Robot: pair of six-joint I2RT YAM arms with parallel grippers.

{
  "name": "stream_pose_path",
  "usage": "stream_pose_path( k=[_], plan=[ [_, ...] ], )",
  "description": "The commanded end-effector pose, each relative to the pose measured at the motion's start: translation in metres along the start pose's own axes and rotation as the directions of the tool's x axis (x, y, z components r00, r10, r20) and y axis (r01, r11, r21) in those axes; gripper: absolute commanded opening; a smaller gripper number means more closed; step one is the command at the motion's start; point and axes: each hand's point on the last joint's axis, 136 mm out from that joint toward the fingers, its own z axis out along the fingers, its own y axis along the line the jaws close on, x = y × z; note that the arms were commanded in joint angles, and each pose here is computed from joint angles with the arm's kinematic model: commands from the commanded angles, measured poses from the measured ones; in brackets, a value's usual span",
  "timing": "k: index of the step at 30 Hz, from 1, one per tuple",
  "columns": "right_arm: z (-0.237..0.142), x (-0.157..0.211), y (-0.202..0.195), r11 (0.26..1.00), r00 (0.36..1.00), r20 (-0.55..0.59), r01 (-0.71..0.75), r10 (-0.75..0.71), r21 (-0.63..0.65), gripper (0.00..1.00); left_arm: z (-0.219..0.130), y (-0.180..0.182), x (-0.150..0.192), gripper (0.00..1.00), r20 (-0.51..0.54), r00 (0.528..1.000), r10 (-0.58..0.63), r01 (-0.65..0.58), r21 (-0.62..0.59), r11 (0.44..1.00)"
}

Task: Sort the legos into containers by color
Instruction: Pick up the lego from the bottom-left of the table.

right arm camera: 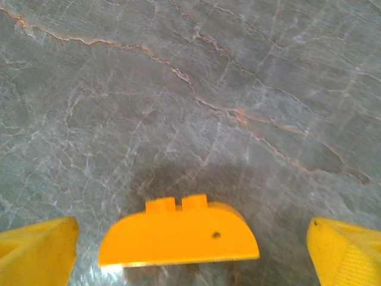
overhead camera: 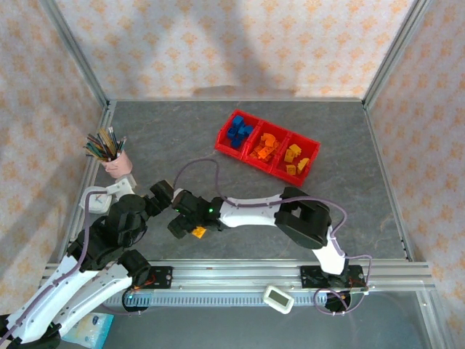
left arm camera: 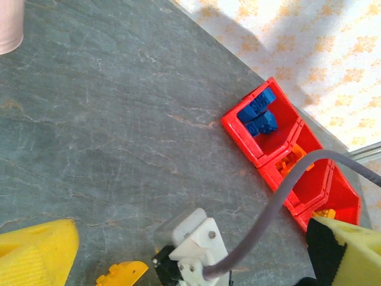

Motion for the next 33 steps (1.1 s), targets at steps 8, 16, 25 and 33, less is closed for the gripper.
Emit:
stream_pose_path(
  k=[8, 16, 25, 33],
  plan=[
    [0.028, -0.003, -0.001, 0.996, 0.998, -0.012, 0.063, -0.063, 0.063, 0.92, -0.008, 0.011, -0.011, 0.99, 0.049, 0.999, -0.018, 0.020, -0.042, 0.999],
    [0.022, -0.001, -0.004, 0.995, 0.998, -0.017, 0.068, -0.067, 0.077, 0.73, -0.009, 0.011, -0.013, 0.99, 0.057, 0.998, -0.014, 0.016, -0.042, 0.999],
    [-0.012, -0.020, -0.007, 0.995, 0.998, 0.039, 0.036, -0.040, 0.089, 0.61, -0.008, 0.002, -0.015, 0.99, 0.052, 0.999, -0.010, 0.011, -0.018, 1.000],
    [-0.061, -0.035, -0.071, 0.969, 0.979, 0.101, -0.189, 0.175, 0.156, 0.61, -0.001, -0.025, -0.019, 0.99, 0.038, 0.999, 0.031, -0.032, 0.042, 0.999]
  ],
)
